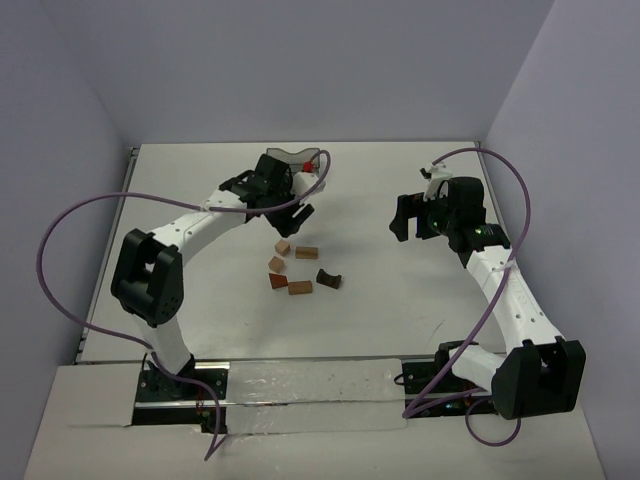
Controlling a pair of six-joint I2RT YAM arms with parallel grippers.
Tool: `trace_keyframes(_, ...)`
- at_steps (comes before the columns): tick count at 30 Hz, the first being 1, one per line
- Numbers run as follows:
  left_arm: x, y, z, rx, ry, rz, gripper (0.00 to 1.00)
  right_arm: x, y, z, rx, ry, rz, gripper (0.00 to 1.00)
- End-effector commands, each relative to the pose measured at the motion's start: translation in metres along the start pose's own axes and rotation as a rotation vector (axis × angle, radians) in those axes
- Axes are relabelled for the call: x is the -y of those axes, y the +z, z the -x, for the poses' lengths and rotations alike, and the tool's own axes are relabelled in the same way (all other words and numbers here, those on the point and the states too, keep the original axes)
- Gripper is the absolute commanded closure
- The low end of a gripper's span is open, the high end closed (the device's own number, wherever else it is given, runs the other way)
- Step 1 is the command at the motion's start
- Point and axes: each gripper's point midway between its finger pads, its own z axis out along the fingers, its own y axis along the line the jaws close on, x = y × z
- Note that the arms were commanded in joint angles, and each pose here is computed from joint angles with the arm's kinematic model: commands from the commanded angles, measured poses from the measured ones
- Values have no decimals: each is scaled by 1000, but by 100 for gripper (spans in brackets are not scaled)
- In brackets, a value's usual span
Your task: Build the wood block tower
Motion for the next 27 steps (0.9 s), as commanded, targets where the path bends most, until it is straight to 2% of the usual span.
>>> trace_keyframes(1,-6,11,-16,-55,-128,73,27,5,-4,10,39,-11,-30,0)
trace_keyframes(7,-10,26,-31,-132,-165,84,24,6,-4,8,37,-13,-36,0)
trace_keyframes(15,-4,40,-51,-194,-168,54,27,7,-2,9,31,-12,-32,0)
trace_keyframes(20,-5,43,-58,-213,-174,49,35,6,-2,11,30,-11,-28,0)
trace_keyframes(27,-7,44,-61,-221,-177,40,55,6,-1,10,25,-10,-24,0)
